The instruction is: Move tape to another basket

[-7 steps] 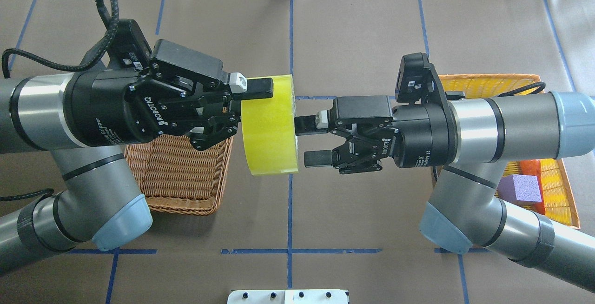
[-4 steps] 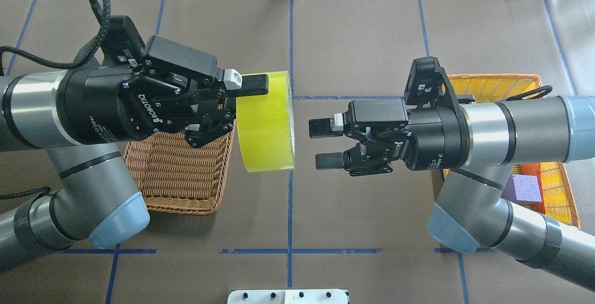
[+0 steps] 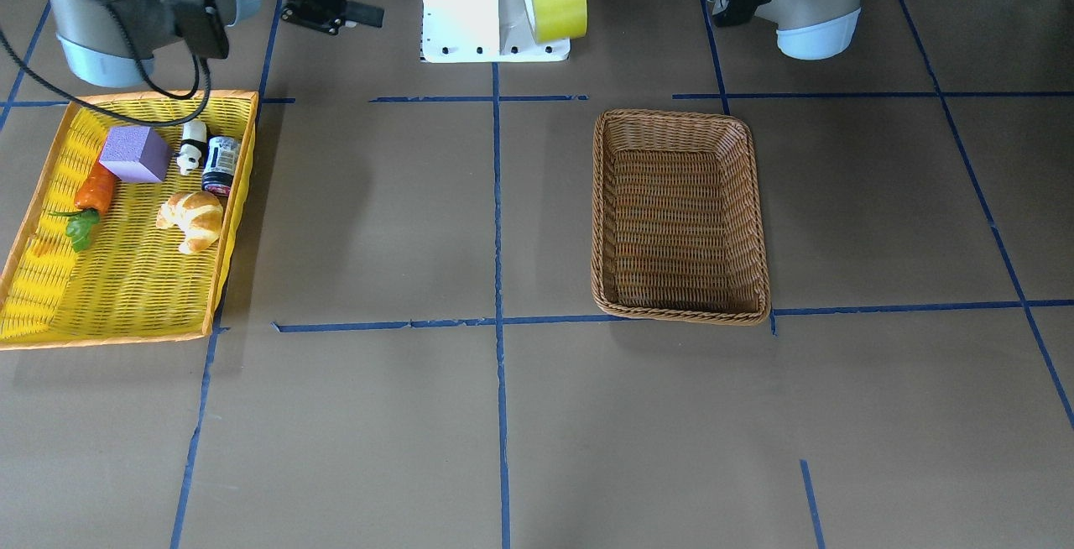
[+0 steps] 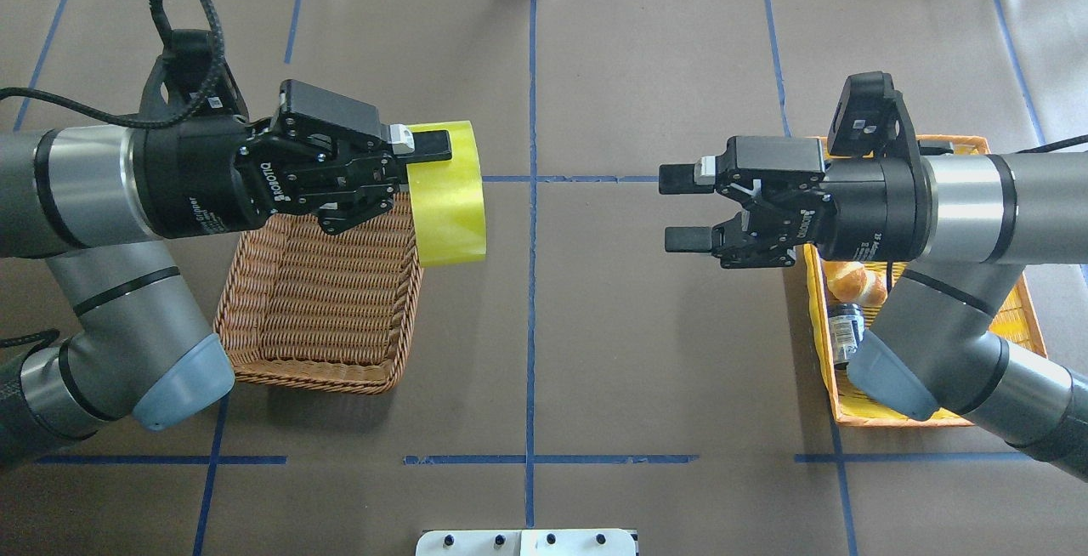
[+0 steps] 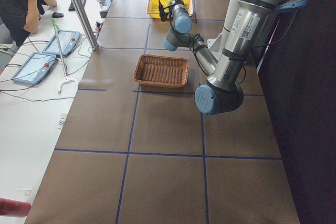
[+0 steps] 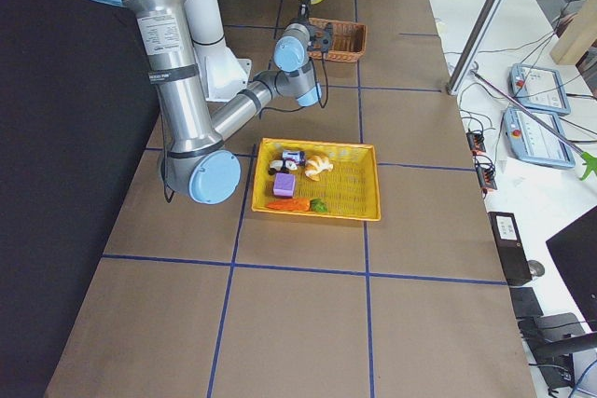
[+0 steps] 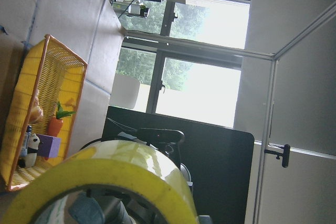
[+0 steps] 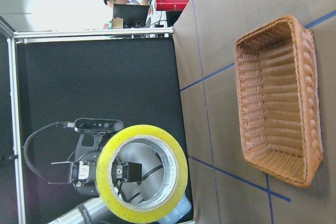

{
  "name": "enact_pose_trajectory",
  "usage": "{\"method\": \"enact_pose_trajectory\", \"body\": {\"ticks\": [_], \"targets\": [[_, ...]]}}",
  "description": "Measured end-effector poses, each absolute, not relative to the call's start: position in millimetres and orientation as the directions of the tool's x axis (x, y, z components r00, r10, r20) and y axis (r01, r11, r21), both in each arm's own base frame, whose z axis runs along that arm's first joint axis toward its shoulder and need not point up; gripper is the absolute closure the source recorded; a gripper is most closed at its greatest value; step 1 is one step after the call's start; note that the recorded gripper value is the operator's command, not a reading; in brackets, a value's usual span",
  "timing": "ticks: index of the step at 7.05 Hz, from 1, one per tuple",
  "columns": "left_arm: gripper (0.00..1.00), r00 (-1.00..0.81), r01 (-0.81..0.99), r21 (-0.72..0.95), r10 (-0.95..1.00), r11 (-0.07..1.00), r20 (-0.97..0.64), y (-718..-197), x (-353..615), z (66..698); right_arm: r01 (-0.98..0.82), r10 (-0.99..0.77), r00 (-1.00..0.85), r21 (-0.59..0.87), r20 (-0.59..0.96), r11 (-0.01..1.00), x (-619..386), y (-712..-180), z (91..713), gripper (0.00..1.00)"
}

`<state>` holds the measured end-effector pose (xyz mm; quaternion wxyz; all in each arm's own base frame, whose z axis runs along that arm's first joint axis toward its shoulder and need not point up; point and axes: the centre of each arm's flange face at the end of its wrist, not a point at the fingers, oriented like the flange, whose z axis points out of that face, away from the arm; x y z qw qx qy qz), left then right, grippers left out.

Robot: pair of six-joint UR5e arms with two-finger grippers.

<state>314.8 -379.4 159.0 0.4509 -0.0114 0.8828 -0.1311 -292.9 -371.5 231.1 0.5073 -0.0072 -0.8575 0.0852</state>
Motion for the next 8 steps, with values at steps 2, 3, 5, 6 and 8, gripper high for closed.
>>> {"method": "enact_pose_trajectory", "body": {"ticks": [2, 3, 5, 6, 8], "targets": [[1.0, -0.415, 0.21, -0.229, -0.126, 0.951, -0.901, -404, 330, 173, -0.164, 0.071, -0.354, -0.137, 0.933, 0.977, -281, -402, 244, 0.0], [1.0, -0.305, 0.245, -0.23, -0.15, 0.942, -0.94, -415, 339, 180, -0.204, 0.072, -0.281, -0.132, 0.957, 0.97, -275, -416, 252, 0.0], [1.0, -0.089, 0.302, -0.235, -0.219, 0.924, -0.972, -431, 348, 190, -0.267, 0.07, -0.15, -0.108, 0.986, 0.958, -266, -431, 280, 0.0], [1.0, 0.025, 0.324, -0.223, -0.244, 0.919, -0.969, -435, 352, 195, -0.29, 0.073, -0.097, -0.098, 0.993, 0.952, -260, -436, 294, 0.0], [1.0, 0.257, 0.343, -0.178, -0.274, 0.922, -0.927, -436, 358, 207, -0.311, 0.085, -0.049, -0.096, 0.995, 0.945, -253, -440, 312, 0.0]]}}
